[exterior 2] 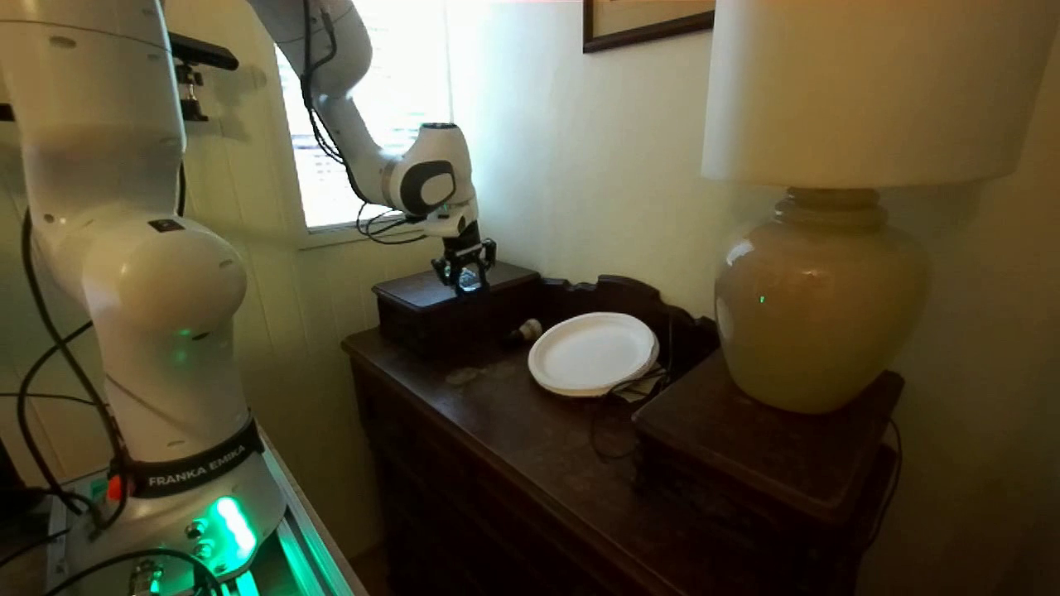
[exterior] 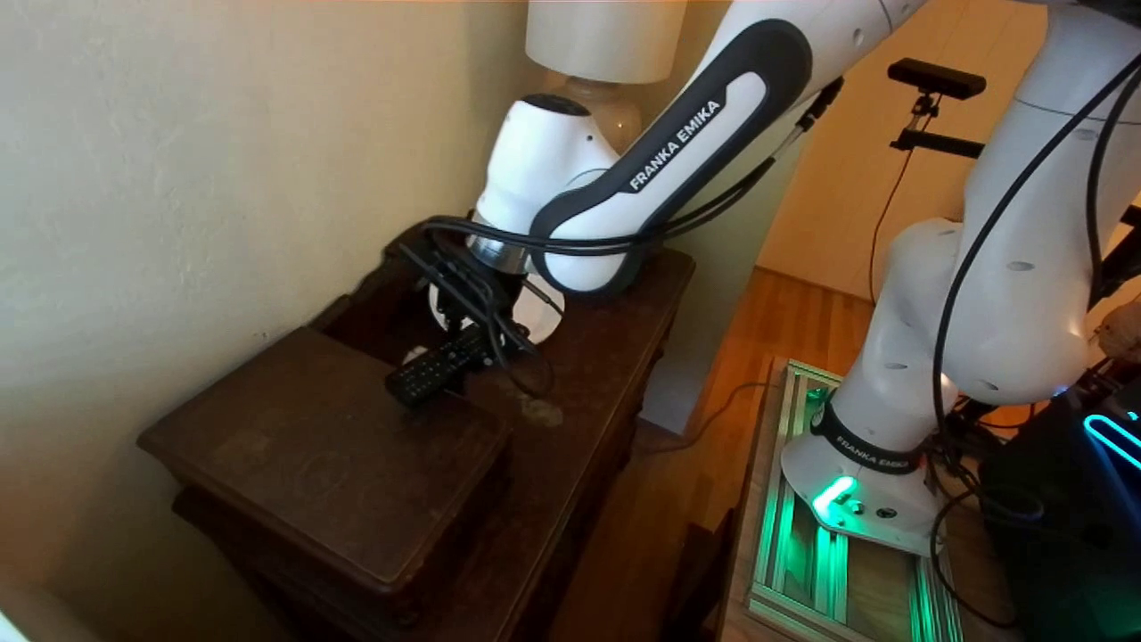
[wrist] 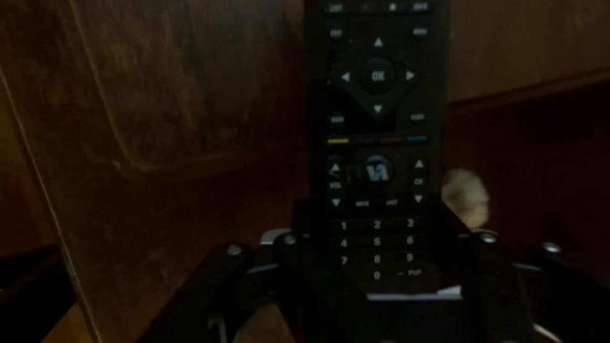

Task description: Put the black remote control on the right side of the counter.

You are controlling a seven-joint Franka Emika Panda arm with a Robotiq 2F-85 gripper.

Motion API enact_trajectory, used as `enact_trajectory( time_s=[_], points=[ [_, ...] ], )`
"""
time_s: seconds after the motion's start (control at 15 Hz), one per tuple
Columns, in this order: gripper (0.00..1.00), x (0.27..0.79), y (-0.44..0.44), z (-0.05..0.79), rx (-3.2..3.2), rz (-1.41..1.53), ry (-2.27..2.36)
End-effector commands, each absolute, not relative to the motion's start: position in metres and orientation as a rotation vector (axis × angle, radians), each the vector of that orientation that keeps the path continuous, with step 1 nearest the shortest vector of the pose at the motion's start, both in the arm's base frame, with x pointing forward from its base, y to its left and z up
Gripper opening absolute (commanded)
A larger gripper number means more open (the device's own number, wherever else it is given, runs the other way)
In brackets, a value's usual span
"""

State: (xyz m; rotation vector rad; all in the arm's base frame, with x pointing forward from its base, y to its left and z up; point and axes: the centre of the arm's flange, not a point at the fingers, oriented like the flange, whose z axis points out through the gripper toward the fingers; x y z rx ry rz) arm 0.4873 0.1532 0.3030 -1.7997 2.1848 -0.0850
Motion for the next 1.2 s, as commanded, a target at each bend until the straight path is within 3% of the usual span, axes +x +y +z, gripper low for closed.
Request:
enact_trajectory(
  time_s=[0.0,0.2,0.27,0.8,0.87,1.13],
  points=[
    [0.36,0.421,0.087,0.311,-1.645,-0.085,2.238],
    [0.36,0.385,0.034,0.301,-1.572,-0.087,2.273],
    [0.61,0.425,0.071,0.292,-1.624,-0.076,2.291],
    [0.61,0.402,0.047,0.296,-1.592,-0.085,2.298],
    [0.36,0.411,0.046,0.300,-1.604,-0.107,2.291],
    [0.36,0.447,0.037,0.299,-1.622,-0.046,2.283]
  ],
)
